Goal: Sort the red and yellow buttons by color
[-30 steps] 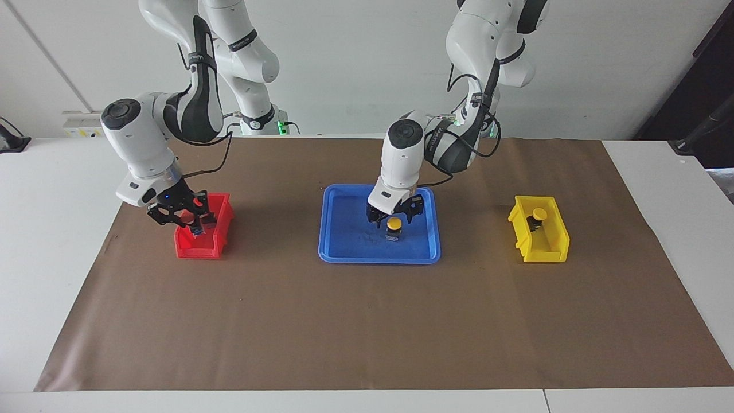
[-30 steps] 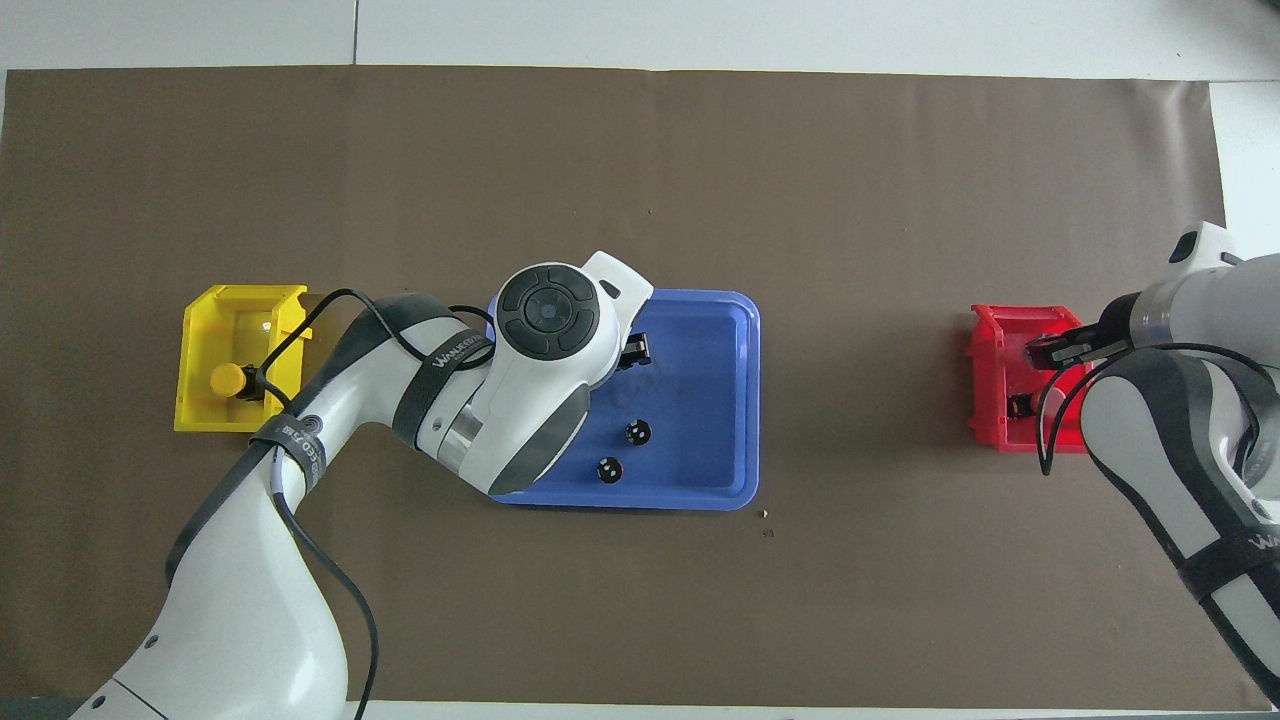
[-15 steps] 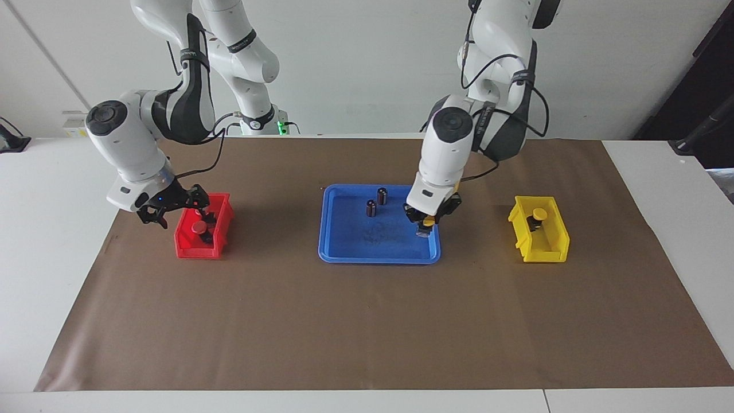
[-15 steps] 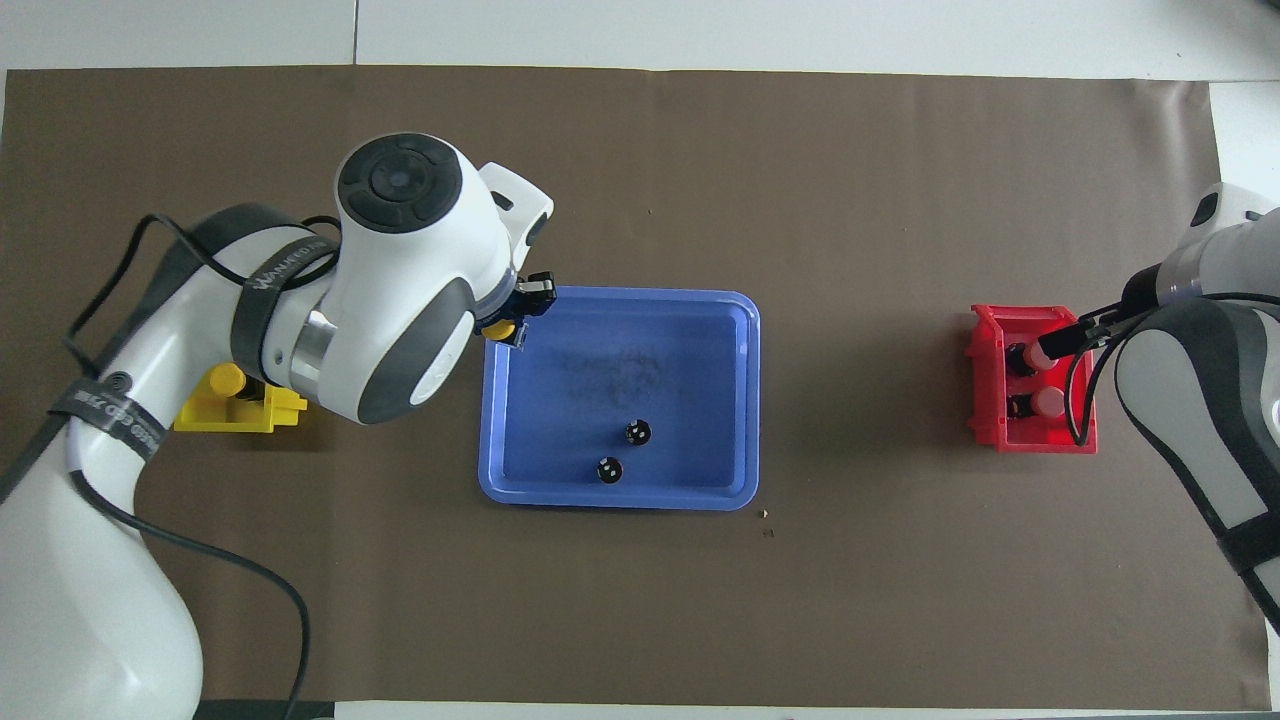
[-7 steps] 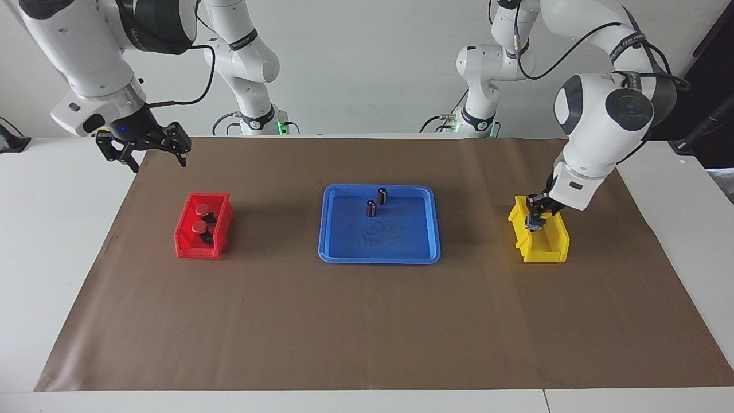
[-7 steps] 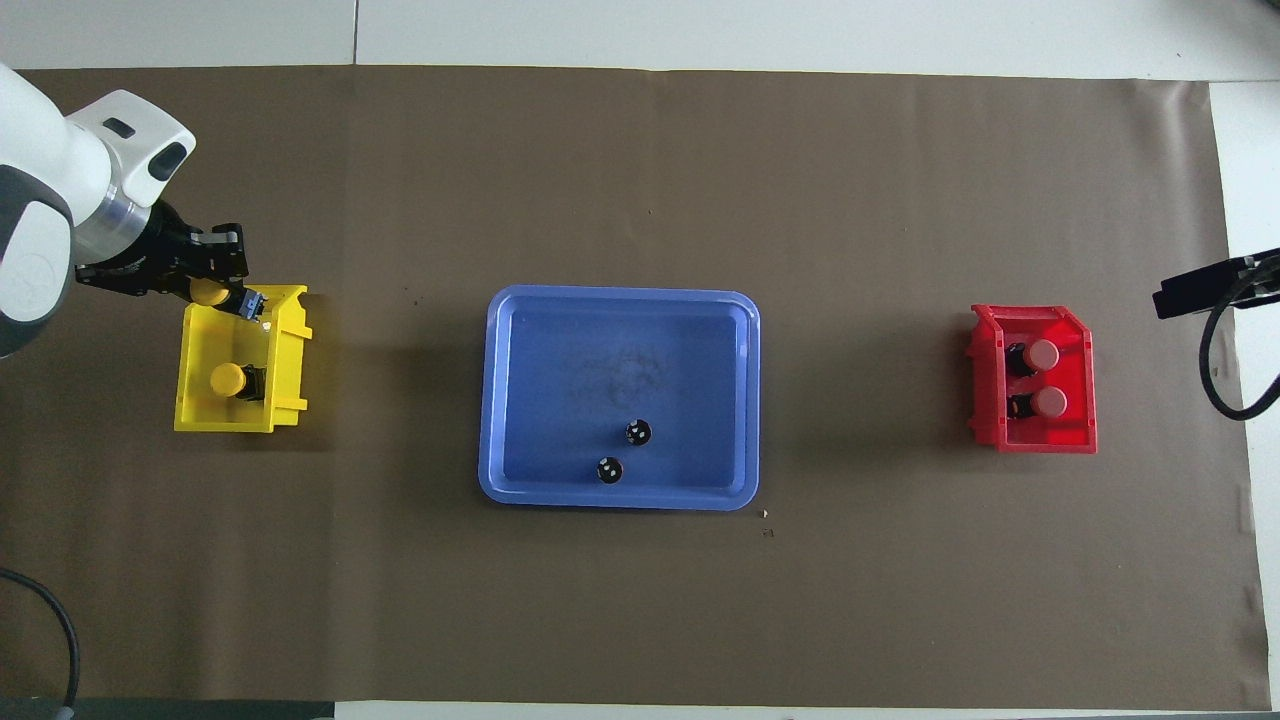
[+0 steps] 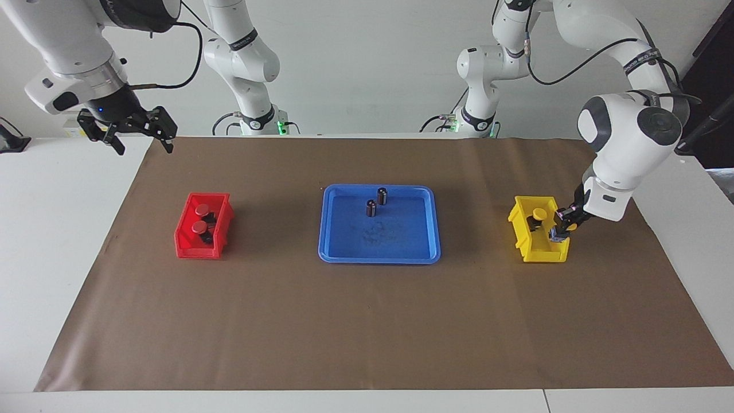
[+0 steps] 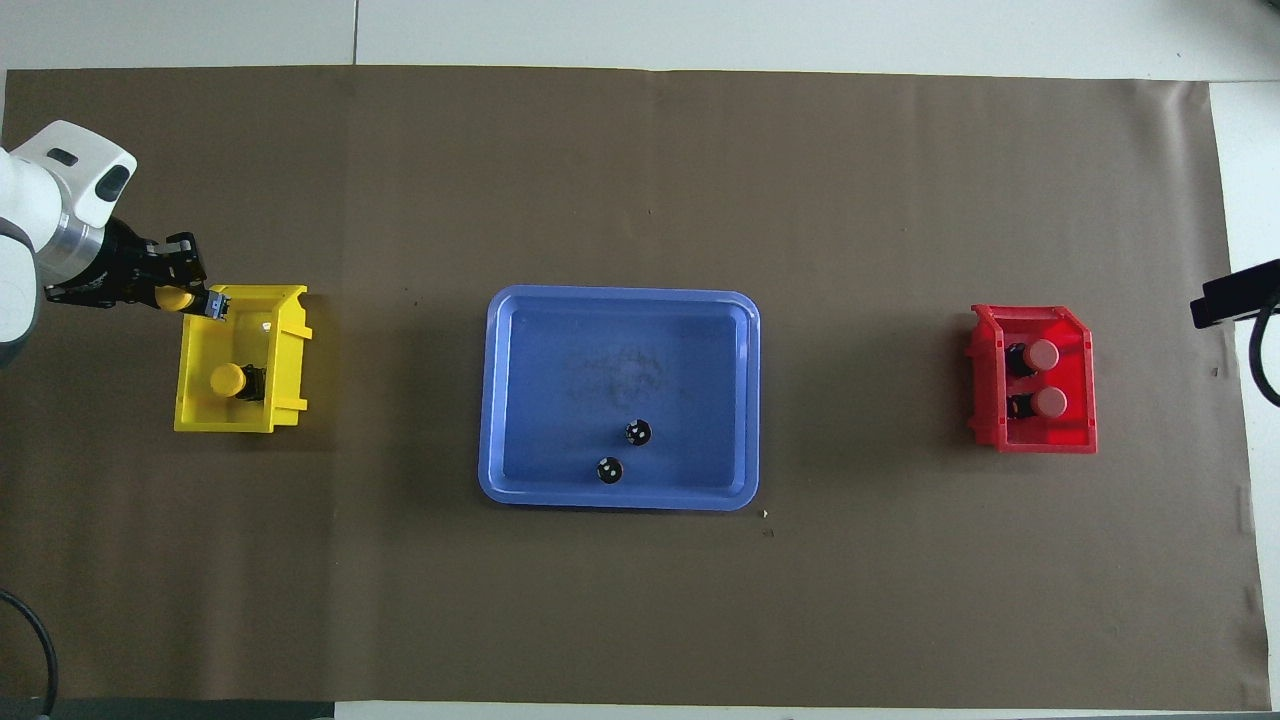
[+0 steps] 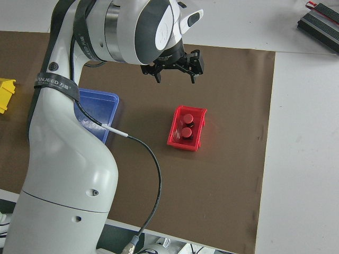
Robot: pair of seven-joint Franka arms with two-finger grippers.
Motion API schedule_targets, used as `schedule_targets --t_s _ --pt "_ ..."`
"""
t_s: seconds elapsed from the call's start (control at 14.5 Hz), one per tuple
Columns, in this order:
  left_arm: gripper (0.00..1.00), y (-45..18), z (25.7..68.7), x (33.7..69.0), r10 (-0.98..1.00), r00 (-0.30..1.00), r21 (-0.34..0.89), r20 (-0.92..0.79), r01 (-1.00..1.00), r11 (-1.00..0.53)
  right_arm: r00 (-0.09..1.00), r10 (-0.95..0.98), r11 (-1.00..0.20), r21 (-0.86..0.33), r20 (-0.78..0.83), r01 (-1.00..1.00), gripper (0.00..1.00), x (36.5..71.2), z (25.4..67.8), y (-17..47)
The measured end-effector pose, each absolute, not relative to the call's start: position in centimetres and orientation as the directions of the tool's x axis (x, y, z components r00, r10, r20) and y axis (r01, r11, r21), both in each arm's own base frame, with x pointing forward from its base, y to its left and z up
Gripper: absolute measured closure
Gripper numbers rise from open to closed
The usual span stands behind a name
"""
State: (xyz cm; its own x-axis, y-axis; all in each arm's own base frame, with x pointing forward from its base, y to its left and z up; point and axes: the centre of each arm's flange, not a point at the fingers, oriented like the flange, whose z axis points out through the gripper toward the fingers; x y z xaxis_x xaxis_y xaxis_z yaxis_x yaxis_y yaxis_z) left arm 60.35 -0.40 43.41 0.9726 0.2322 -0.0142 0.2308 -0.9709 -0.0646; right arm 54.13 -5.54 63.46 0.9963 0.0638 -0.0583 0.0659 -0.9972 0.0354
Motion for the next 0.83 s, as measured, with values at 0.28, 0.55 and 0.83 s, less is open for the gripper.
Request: schedule_targets --t_s 0.28,0.55,0.83 --pt "0.59 -0.9 41.2 59.8 0.236 0.972 -0.060 -0.010 0.235 -0.970 0.996 0.055 -0.998 0.035 -0.063 0.058 0.00 54.0 63.5 -5.7" --pt "0.59 -1.5 39.7 59.1 0.227 0.974 -0.062 -0.025 0.225 -0.972 0.997 0.047 -0.998 0.034 -0.065 0.049 0.00 53.9 63.5 -6.2" --pt "0.59 -1.6 36.8 58.0 0.226 0.974 -0.061 -0.032 0.224 -0.973 0.997 0.047 -0.998 0.034 -0.065 0.049 0.00 53.9 63.5 -6.2"
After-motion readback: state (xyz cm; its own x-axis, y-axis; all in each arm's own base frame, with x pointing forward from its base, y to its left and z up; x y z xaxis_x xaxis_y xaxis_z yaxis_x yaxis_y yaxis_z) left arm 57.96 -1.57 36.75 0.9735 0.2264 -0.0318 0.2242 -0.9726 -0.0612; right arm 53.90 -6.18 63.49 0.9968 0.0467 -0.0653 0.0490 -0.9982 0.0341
